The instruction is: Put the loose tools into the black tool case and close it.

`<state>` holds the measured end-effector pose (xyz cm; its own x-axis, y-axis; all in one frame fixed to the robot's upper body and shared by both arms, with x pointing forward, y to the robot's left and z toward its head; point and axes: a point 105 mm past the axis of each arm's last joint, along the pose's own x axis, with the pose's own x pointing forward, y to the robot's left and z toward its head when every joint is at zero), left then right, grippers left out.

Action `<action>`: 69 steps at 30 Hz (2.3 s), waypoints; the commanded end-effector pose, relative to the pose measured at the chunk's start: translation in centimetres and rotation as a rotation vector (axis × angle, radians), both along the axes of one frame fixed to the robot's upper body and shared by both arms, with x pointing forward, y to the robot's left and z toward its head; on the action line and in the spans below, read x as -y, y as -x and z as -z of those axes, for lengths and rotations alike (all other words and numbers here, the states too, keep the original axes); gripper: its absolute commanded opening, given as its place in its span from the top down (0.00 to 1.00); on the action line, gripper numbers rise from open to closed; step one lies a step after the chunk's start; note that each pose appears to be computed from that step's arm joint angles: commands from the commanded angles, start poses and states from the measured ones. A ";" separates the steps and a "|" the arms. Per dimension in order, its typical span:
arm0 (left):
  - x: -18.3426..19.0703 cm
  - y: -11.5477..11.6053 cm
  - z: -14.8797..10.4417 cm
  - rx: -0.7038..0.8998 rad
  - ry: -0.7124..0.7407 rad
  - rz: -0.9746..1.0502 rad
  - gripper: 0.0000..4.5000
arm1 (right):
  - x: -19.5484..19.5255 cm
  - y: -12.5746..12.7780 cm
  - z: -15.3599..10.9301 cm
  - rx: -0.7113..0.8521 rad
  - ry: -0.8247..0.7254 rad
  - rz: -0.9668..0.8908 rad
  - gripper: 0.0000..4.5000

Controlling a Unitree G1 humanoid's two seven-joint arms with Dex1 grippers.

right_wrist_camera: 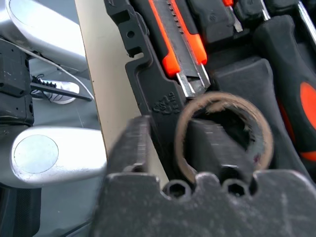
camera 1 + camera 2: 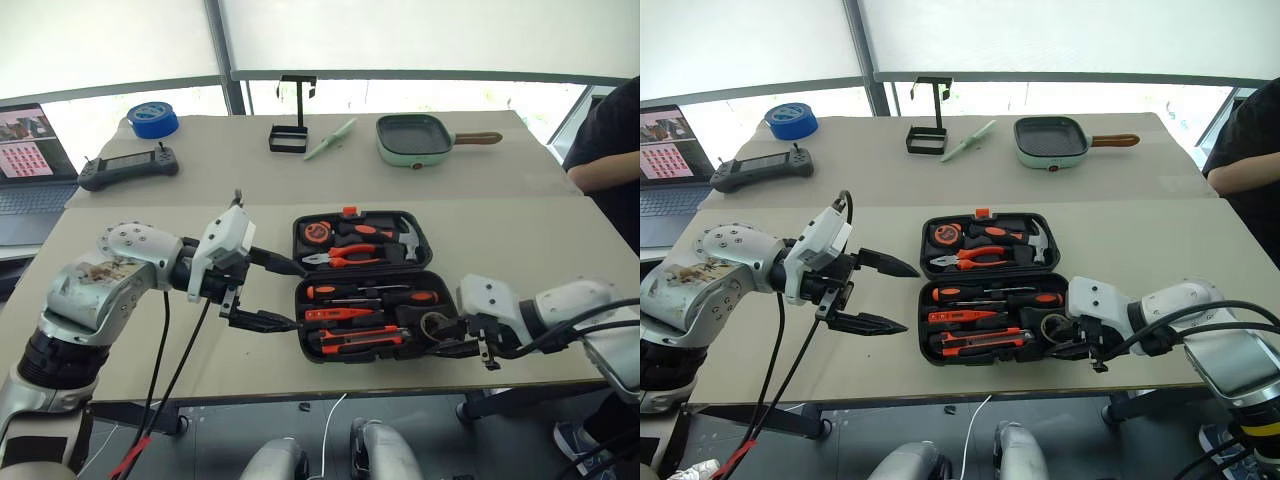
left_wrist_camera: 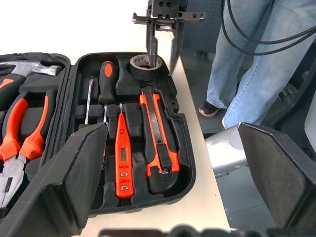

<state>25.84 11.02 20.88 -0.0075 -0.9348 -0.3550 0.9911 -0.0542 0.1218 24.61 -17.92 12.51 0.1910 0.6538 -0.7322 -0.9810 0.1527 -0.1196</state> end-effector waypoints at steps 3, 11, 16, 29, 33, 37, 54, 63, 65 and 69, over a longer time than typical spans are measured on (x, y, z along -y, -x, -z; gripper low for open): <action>0.0 0.0 -0.8 0.053 0.001 0.007 0.00 | 0.0 0.8 -1.8 0.030 0.021 -0.049 0.08; 0.0 0.0 -0.9 0.060 0.002 0.001 0.00 | 2.2 0.1 -1.0 0.011 0.098 0.026 0.02; 0.0 -0.3 -1.0 0.068 0.002 -0.006 0.00 | 2.6 0.2 -1.3 0.003 0.104 0.030 0.02; -4.7 -4.6 3.1 0.075 -0.053 -0.419 0.17 | 2.9 -2.7 -7.8 0.113 -0.371 0.340 0.19; -6.0 -5.0 5.5 0.050 -0.105 -0.515 0.52 | 5.6 -4.0 -6.0 0.139 -0.326 0.473 0.50; -5.3 -5.4 7.9 0.027 -0.129 -0.533 0.85 | 7.8 -5.2 -3.1 0.143 -0.247 0.542 0.80; 0.9 -2.8 9.4 -0.039 -0.126 -0.182 1.00 | 3.2 -4.7 0.1 0.087 -0.160 0.217 1.00; 0.5 -0.3 9.8 -0.097 -0.150 -0.085 1.00 | 3.4 -1.4 1.6 0.064 -0.102 0.170 1.00; 0.3 0.2 10.1 -0.100 -0.169 -0.068 1.00 | 3.4 -0.7 1.9 0.055 -0.099 0.173 1.00; -0.7 -0.2 10.8 -0.062 -0.210 -0.117 1.00 | 3.7 0.4 2.7 0.052 -0.087 0.210 1.00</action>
